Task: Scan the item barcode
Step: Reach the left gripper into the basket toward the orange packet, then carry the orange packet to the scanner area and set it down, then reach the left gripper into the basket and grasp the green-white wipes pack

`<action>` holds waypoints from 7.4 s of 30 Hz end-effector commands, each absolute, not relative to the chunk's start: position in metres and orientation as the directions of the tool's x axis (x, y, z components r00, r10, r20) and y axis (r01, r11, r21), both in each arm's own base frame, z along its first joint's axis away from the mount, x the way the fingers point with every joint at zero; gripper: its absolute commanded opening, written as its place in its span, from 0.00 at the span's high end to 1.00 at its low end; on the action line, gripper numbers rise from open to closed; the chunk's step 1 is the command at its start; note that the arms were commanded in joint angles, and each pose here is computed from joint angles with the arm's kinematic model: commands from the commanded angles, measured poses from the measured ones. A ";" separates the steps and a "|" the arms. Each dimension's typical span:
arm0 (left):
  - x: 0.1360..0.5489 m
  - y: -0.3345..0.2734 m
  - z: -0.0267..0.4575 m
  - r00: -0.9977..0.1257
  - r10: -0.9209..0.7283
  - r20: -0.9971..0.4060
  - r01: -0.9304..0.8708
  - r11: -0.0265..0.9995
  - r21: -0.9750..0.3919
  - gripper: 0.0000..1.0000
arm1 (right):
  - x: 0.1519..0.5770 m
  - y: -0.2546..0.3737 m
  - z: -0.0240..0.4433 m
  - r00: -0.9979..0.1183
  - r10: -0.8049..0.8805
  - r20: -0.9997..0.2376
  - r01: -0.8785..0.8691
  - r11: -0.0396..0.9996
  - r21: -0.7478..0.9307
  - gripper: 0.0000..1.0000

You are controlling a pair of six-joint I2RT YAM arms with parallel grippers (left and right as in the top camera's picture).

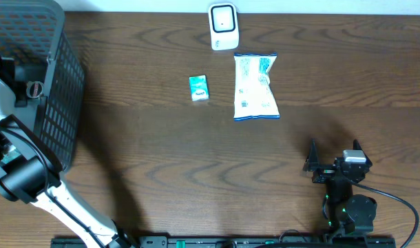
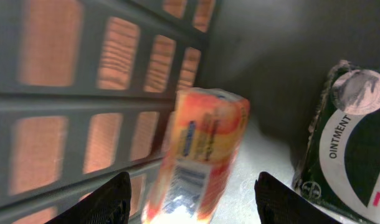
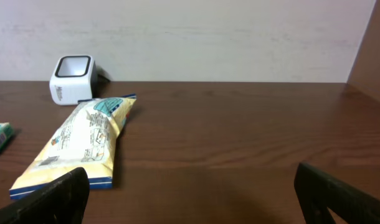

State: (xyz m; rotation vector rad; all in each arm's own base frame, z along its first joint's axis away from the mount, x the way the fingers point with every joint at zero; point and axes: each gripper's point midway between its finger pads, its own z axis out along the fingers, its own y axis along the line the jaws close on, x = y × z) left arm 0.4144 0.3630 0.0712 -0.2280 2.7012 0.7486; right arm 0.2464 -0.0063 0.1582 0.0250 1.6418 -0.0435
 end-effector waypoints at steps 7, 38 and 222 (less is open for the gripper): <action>0.428 0.345 0.056 -0.924 -0.014 -0.383 -0.170 0.911 0.376 0.41 | 0.246 -0.007 0.158 -0.071 -0.017 -0.997 0.046 0.999 -0.020 0.01; 0.414 0.350 0.026 -0.918 -0.095 -0.385 -0.206 0.944 0.259 0.50 | 0.246 -0.007 0.158 -0.071 -0.017 -0.997 0.046 0.999 -0.020 0.01; 0.274 0.306 0.033 -0.497 -0.861 -0.106 -0.836 0.443 0.324 0.21 | 0.246 -0.007 0.158 -0.071 -0.017 -0.997 0.046 0.999 -0.020 0.01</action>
